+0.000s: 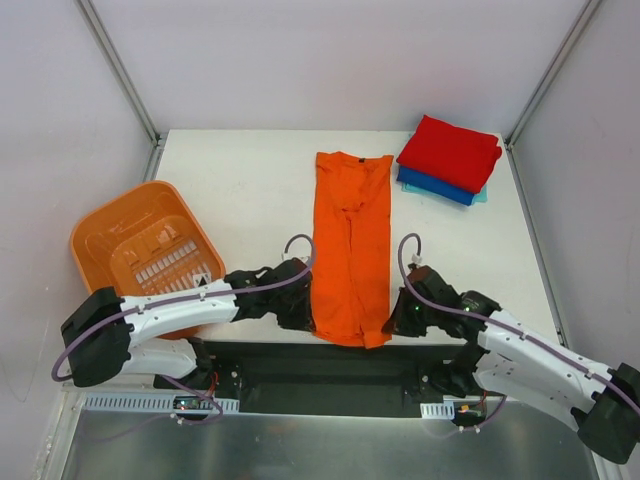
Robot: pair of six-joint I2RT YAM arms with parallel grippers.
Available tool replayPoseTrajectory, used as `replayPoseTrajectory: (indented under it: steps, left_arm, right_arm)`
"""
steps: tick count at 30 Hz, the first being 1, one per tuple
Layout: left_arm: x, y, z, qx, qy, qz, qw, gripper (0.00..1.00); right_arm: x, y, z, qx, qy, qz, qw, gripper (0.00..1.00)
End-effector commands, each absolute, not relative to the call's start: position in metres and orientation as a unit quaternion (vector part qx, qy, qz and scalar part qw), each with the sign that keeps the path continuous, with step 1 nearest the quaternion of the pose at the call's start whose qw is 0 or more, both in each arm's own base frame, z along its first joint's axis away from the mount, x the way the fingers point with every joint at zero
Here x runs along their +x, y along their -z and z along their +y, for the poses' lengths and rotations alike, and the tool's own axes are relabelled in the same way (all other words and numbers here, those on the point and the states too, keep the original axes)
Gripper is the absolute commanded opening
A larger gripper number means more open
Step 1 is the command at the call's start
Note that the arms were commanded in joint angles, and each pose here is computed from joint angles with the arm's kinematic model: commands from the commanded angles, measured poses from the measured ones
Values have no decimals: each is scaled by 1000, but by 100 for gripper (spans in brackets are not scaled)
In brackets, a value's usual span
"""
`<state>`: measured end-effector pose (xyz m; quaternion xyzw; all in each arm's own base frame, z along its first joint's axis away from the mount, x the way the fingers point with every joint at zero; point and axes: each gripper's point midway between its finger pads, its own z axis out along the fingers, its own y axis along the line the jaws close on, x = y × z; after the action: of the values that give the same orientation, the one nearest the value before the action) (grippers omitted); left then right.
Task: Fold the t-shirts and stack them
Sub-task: Fold the tshirt
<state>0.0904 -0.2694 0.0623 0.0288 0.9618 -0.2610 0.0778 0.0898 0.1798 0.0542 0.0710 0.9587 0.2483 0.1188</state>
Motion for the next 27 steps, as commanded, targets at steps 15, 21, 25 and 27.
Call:
replayPoseTrajectory:
  steps: [15,21,25,27]
  left_arm:
    - [275,-138,-287,-19,257,933,252,0]
    - [319,-140,-294,-16,266,931,250,0]
    - [345,-139,-291,-22,270,930,250,0]
    - [352,-129,-291,-25,270,933,238,0]
  right_arm:
    - [266,-147,173,66,-140,947,281,1]
    - [313,-139,177,75,-143,953,255,1]
    - [336,-132,180,80,-151,956,240,1]
    - [346,-127,181,83,-152,957,231,1]
